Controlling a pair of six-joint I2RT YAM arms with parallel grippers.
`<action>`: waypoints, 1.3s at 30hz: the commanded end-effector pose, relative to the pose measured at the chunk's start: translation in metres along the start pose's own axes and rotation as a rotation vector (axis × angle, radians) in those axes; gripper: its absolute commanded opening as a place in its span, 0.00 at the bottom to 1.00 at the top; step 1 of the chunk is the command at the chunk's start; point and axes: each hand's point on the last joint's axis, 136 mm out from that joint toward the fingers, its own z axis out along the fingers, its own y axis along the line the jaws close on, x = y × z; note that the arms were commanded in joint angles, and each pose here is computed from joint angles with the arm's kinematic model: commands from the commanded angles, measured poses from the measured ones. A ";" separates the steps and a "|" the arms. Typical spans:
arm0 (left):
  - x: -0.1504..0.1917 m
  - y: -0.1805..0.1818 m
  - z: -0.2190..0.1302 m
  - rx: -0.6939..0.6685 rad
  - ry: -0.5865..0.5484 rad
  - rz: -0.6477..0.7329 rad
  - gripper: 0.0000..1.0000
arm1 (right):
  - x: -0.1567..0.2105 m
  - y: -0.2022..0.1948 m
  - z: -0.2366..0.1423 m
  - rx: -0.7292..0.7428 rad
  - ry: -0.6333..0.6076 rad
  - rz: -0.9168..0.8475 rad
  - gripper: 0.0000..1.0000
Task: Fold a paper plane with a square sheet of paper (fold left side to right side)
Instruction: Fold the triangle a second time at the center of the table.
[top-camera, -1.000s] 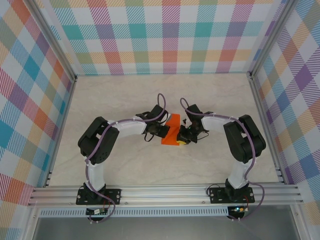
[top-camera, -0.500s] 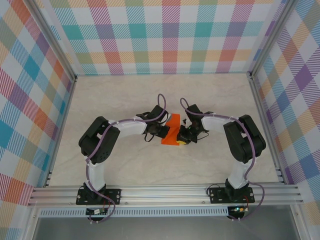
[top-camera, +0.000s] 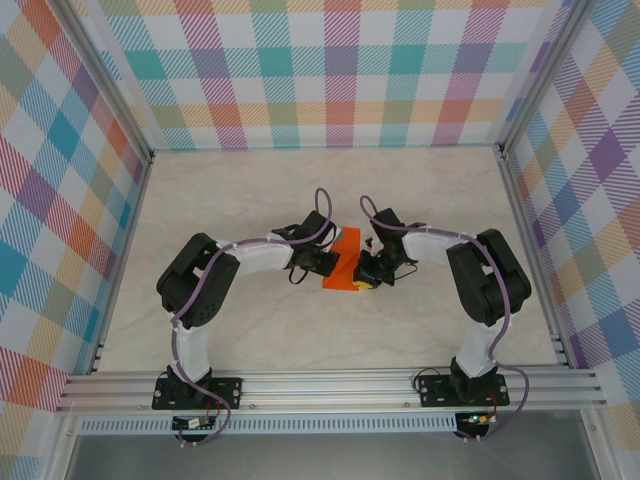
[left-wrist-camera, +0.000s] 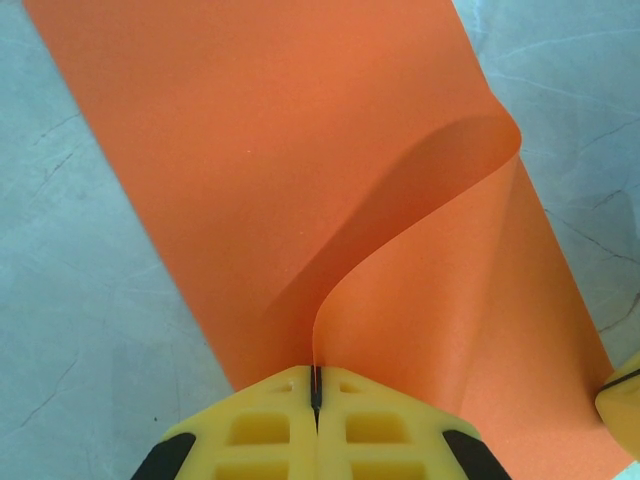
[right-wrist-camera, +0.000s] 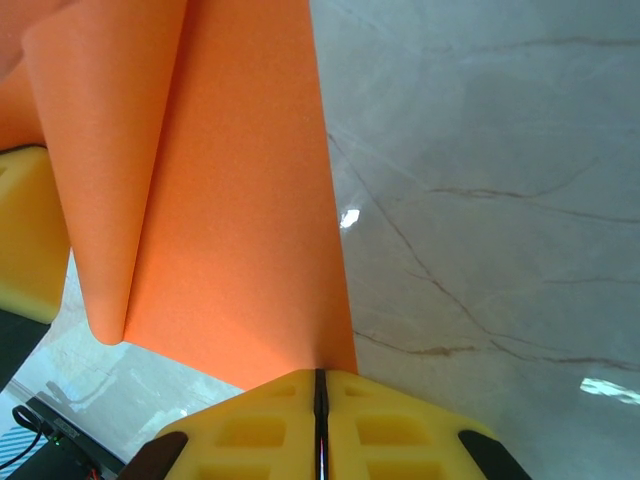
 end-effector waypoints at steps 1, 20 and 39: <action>0.009 0.009 0.002 -0.021 0.023 0.000 0.00 | 0.002 0.006 -0.002 -0.019 -0.004 -0.026 0.10; 0.010 0.006 0.001 -0.007 0.023 0.000 0.00 | -0.053 0.065 -0.026 -0.234 -0.169 -0.039 0.07; 0.008 0.006 0.000 -0.006 0.024 0.003 0.00 | -0.054 0.049 0.004 -0.166 -0.121 -0.026 0.07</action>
